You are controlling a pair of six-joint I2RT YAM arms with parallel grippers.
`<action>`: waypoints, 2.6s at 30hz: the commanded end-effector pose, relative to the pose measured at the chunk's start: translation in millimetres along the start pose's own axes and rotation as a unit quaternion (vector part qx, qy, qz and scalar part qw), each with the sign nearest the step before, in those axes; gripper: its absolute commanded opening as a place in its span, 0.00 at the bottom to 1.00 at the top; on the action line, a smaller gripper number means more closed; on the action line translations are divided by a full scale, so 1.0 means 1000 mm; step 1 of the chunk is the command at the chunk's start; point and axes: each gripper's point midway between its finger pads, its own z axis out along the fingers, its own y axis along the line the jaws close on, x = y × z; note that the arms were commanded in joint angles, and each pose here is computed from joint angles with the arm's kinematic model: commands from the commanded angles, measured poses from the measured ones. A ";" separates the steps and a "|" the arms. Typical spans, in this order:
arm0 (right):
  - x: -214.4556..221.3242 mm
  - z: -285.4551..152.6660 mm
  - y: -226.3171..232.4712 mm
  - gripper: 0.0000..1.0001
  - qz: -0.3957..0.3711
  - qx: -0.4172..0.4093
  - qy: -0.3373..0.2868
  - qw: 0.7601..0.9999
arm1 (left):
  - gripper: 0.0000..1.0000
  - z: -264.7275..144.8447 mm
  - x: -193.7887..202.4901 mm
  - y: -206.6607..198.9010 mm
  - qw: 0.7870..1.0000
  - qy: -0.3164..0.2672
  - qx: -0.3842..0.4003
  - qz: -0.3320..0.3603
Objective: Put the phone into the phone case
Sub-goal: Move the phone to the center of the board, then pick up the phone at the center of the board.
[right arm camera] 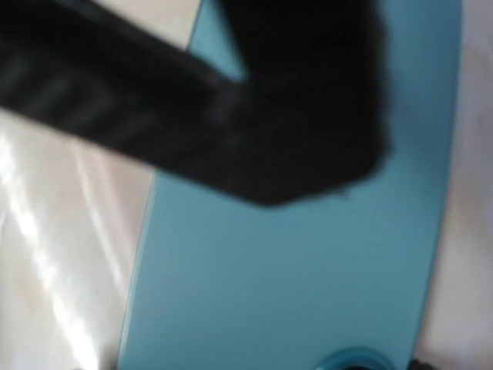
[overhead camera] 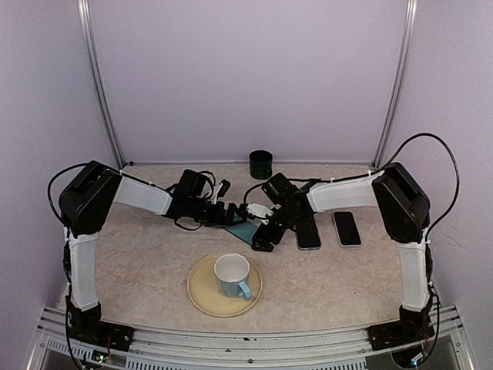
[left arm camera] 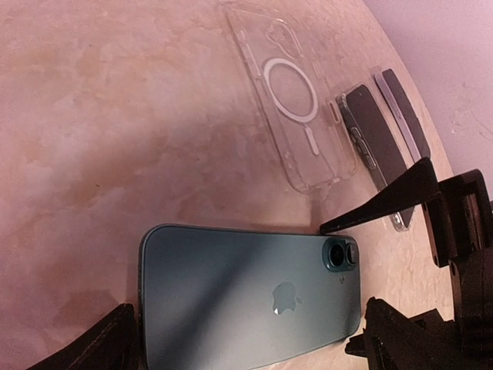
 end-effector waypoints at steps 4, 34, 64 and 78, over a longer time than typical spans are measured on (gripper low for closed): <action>0.033 -0.015 0.015 0.88 0.031 0.018 0.035 0.999 | 0.99 0.016 0.065 -0.056 0.993 0.092 0.071 -0.013; 0.052 -0.007 0.020 0.91 0.028 0.030 0.167 0.985 | 0.99 -0.060 -0.016 -0.047 0.997 -0.075 0.024 -0.010; 0.053 0.008 0.007 0.71 0.019 0.062 0.239 0.969 | 0.99 -0.224 -0.110 0.001 0.935 -0.244 -0.253 0.054; -0.010 -0.021 -0.003 0.69 0.002 0.073 0.133 0.988 | 0.99 -0.211 -0.118 -0.063 0.910 -0.227 -0.181 0.297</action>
